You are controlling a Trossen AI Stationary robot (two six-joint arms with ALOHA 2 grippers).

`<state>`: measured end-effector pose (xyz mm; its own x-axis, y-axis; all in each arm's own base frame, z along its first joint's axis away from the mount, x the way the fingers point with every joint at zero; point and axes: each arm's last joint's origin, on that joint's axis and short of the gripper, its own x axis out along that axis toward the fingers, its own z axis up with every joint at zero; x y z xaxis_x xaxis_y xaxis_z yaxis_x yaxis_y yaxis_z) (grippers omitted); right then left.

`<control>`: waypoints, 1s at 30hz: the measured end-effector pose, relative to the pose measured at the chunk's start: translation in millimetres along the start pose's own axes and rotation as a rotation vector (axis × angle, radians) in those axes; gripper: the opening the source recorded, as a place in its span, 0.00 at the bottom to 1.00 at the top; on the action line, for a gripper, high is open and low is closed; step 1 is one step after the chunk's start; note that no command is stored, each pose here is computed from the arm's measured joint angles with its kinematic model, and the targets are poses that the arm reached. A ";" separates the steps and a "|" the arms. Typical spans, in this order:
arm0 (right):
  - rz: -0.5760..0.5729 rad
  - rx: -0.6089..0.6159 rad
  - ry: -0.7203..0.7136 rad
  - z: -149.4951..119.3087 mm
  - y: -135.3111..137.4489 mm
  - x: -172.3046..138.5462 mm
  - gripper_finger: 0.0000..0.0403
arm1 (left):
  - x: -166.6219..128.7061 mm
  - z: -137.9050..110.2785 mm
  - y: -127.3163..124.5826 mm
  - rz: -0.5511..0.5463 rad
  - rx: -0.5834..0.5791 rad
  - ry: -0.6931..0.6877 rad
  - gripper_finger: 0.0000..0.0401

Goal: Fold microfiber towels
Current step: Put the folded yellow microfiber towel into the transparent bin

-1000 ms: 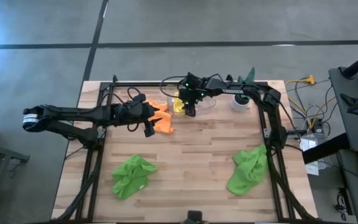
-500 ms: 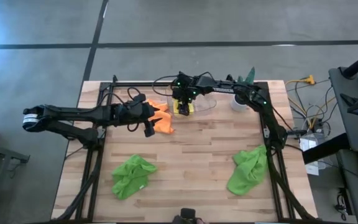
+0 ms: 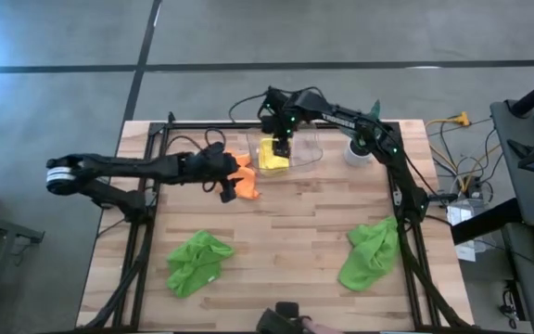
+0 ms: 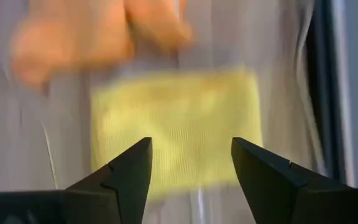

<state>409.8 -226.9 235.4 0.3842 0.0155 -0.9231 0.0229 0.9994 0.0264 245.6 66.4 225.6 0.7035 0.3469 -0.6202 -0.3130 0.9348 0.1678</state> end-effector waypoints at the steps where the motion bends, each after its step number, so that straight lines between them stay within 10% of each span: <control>1: 0.009 -0.006 0.029 -4.8 -2.2 0.5 0.53 | 6.3 -2.2 3.8 0.011 -0.010 0.018 0.46; 30: -0.020 -0.094 0.184 -44.4 -8.0 54.7 0.53 | 80.3 4.2 37.6 -0.029 -0.159 -0.019 0.46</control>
<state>389.7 -232.7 167.7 0.2093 -0.0075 -0.9778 -0.0607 0.9979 -0.0206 293.0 129.6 185.3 0.7251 0.3226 -0.6084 -0.3880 0.9213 0.0260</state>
